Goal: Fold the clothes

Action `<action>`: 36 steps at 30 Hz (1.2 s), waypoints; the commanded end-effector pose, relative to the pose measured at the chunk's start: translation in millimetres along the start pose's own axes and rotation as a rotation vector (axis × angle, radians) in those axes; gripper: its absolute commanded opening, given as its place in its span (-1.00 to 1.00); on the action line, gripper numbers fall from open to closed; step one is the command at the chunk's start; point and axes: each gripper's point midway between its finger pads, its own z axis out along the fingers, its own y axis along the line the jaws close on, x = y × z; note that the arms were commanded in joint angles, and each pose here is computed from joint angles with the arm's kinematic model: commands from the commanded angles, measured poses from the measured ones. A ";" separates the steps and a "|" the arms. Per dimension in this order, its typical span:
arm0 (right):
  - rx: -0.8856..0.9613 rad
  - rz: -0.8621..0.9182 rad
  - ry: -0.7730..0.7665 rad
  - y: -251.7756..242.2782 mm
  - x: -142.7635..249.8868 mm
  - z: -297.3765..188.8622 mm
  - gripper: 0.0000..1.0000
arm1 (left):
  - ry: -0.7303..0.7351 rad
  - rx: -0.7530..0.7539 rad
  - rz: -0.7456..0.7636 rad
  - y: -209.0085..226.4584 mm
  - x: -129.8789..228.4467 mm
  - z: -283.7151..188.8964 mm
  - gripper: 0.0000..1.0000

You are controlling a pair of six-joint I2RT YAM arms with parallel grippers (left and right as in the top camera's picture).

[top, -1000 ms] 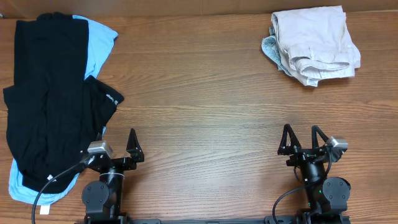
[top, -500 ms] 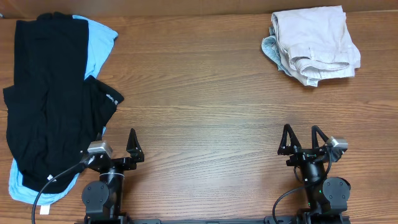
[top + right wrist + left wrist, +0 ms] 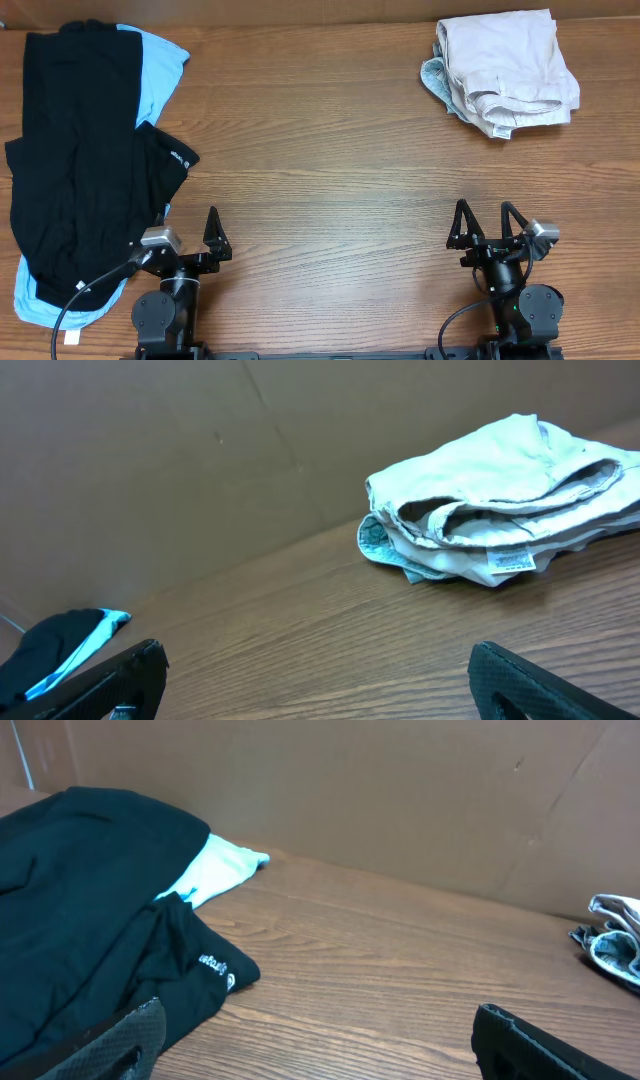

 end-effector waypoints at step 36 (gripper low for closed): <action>-0.164 -0.119 -0.125 37.7 -37.0 -7.1 1.00 | -0.008 0.118 0.056 -24.0 -17.2 -6.7 1.00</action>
